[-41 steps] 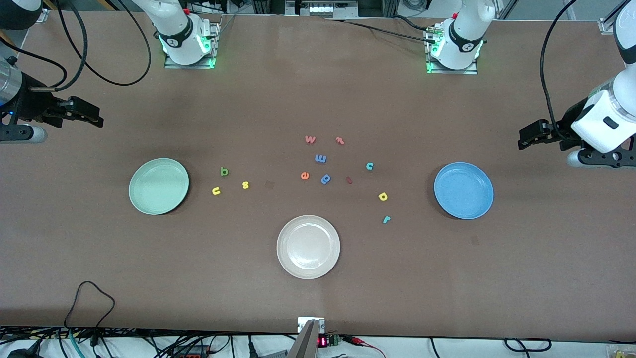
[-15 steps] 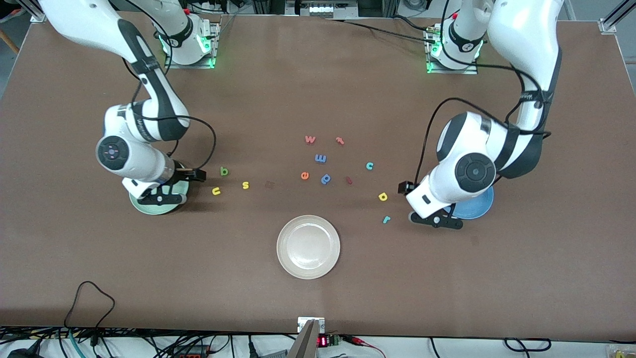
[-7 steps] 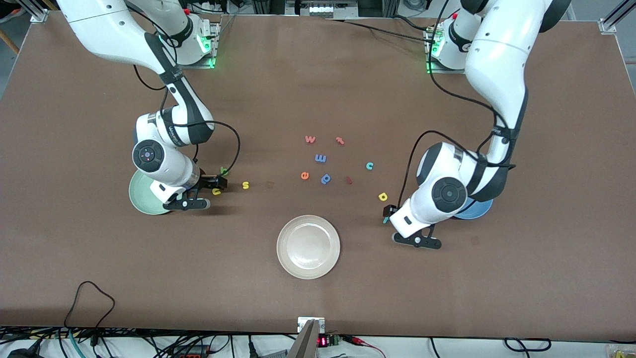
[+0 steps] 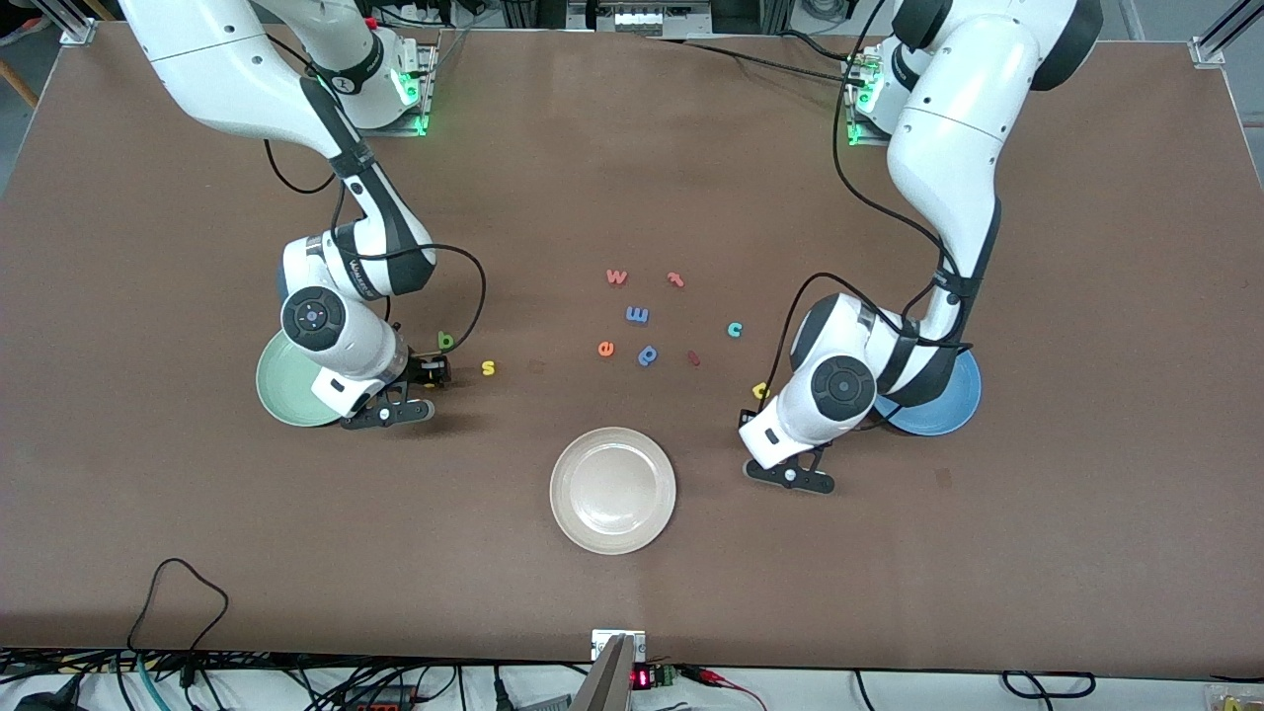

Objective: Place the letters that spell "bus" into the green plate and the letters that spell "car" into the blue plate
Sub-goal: 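Close both grippers on the yellow u and the teal letter, then release yellow u on the green plate and teal letter on the blue plate, then close the right gripper on green q while the left gripper grips yellow a, then drop green q on the green plate and yellow a on the blue plate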

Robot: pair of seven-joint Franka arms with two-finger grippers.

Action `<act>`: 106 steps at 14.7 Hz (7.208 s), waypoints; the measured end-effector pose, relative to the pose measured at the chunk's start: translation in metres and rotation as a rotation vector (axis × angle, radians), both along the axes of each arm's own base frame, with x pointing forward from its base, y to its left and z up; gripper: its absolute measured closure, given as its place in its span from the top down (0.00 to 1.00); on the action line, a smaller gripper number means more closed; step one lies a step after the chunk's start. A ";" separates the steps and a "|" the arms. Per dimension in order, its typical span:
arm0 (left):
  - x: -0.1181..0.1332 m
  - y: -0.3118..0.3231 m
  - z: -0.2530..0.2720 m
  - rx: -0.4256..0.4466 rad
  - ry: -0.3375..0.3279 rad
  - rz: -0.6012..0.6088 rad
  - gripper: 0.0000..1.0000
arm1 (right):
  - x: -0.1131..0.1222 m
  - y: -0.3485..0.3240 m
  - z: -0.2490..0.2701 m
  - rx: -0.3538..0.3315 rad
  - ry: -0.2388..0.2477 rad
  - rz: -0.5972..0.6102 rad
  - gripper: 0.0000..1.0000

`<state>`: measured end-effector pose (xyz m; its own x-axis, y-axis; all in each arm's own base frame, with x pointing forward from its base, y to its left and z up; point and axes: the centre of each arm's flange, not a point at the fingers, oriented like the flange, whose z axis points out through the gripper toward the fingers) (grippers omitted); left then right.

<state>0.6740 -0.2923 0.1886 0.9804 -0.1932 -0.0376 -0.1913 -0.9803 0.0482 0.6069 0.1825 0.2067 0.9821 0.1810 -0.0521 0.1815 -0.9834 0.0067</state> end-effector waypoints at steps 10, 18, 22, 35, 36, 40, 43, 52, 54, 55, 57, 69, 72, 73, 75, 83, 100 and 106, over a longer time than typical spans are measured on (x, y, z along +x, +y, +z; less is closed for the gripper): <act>-0.005 -0.004 -0.016 0.009 0.018 -0.009 0.48 | -0.008 0.003 -0.025 -0.010 0.039 0.038 0.57; -0.002 0.002 -0.015 0.019 0.017 -0.005 0.26 | -0.009 0.003 -0.030 -0.014 0.048 0.045 0.47; -0.002 0.003 -0.015 0.020 0.019 -0.003 0.19 | -0.008 0.001 -0.029 -0.015 0.045 0.045 0.27; 0.027 0.090 0.045 0.055 0.079 0.108 0.19 | 0.007 -0.112 0.050 -0.049 0.123 -0.054 0.27; 0.026 0.108 0.055 0.064 0.112 0.127 0.19 | 0.006 -0.131 0.047 -0.046 0.133 -0.067 0.27; -0.004 0.173 0.057 0.081 0.209 0.125 0.19 | 0.002 -0.158 0.027 -0.048 0.157 -0.080 0.37; -0.033 0.236 0.034 0.062 0.235 0.117 0.19 | 0.003 -0.154 0.029 -0.046 0.150 -0.071 0.65; -0.060 0.227 0.040 0.046 0.198 0.077 0.63 | -0.037 -0.018 0.025 -0.002 0.126 -0.004 0.85; -0.055 0.215 0.052 0.037 0.174 0.060 0.82 | -0.048 0.007 0.020 -0.007 0.120 -0.023 0.82; -0.051 0.204 0.061 0.028 0.155 0.046 0.87 | -0.051 0.014 0.019 -0.008 0.116 -0.031 0.75; -0.044 0.167 0.078 0.008 0.120 0.021 0.81 | -0.055 0.020 0.015 -0.008 0.109 -0.049 0.69; -0.061 0.011 0.007 -0.005 0.098 0.092 0.57 | -0.075 0.015 -0.028 0.002 0.125 -0.060 0.53; -0.061 0.011 -0.001 -0.006 0.099 0.098 0.57 | -0.075 0.015 -0.031 0.005 0.123 -0.060 0.51; -0.060 0.011 -0.003 -0.009 0.094 0.100 0.57 | -0.075 0.016 -0.032 0.006 0.123 -0.060 0.47; -0.060 0.010 -0.009 -0.012 0.090 0.107 0.57 | -0.075 0.016 -0.032 0.006 0.122 -0.060 0.40; -0.062 0.004 -0.017 -0.014 0.088 0.123 0.57 | -0.062 0.008 -0.018 0.011 0.087 -0.076 0.09; -0.034 0.055 0.005 0.003 0.094 0.166 0.30 | -0.021 -0.118 0.027 0.006 0.051 -0.143 0.85; -0.026 0.207 0.034 0.022 0.240 0.180 0.30 | -0.031 0.024 0.051 0.014 -0.007 -0.120 0.53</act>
<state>0.6484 -0.0854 0.2228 0.9614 -0.0136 -0.2749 0.0001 -0.9988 0.0498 0.5761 0.2064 0.2572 0.9971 0.0624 -0.0431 0.0622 -0.9980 -0.0065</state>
